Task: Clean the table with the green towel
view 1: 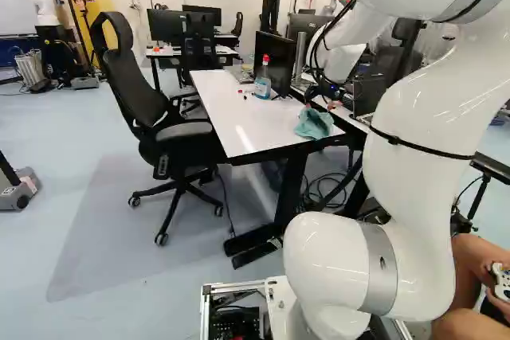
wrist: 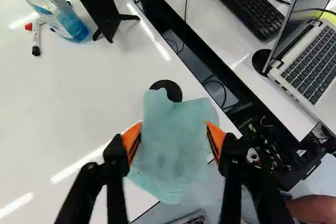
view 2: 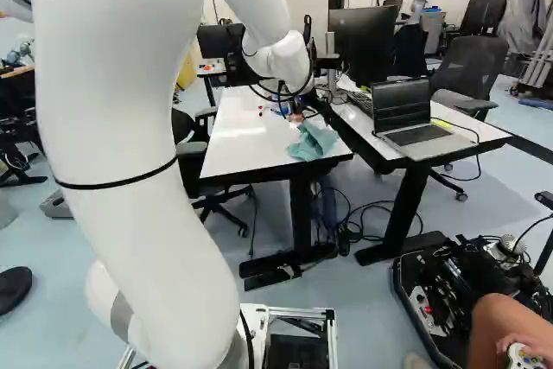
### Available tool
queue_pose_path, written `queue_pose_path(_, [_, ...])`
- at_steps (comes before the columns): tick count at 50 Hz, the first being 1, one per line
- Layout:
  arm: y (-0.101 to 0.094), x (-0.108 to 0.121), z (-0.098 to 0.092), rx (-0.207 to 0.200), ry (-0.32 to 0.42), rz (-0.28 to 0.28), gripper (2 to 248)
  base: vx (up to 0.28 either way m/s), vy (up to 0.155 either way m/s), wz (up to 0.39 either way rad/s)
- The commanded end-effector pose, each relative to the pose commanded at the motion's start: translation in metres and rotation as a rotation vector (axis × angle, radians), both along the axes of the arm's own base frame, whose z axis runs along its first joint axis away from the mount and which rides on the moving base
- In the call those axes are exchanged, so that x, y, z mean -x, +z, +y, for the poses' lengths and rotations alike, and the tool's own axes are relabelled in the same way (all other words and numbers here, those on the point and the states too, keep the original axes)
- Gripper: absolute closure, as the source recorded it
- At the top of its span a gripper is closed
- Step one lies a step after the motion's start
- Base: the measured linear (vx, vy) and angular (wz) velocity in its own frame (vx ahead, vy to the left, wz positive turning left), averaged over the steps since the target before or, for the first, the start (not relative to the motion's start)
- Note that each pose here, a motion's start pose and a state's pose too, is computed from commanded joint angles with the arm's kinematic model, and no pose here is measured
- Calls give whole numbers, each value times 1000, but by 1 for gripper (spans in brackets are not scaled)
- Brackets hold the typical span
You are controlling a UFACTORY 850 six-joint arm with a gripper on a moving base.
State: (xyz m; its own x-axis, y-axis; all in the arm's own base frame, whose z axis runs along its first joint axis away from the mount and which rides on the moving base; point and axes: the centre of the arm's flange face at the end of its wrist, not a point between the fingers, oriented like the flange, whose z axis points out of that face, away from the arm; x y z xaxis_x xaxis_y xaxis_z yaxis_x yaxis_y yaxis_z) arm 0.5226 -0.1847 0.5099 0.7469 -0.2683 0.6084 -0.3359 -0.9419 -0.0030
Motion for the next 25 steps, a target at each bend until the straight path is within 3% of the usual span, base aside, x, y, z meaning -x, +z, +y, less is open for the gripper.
queue_pose_path(1, [0, 0, 0, 0, 0, 0, 61, 0, 0, 0])
queue_pose_path(6, [0, 0, 0, 0, 0, 0, 61, 0, 0, 0])
queue_pose_path(7, [0, 0, 0, 0, 0, 0, 23, 0, 0, 0])
queue_pose_path(11, [0, 0, 0, 0, 0, 0, 23, 0, 0, 0])
queue_pose_path(12, [0, 0, 0, 0, 0, 0, 3, 0, 0, 0])
queue_pose_path(25, [0, 0, 0, 0, 0, 0, 3, 0, 0, 0])
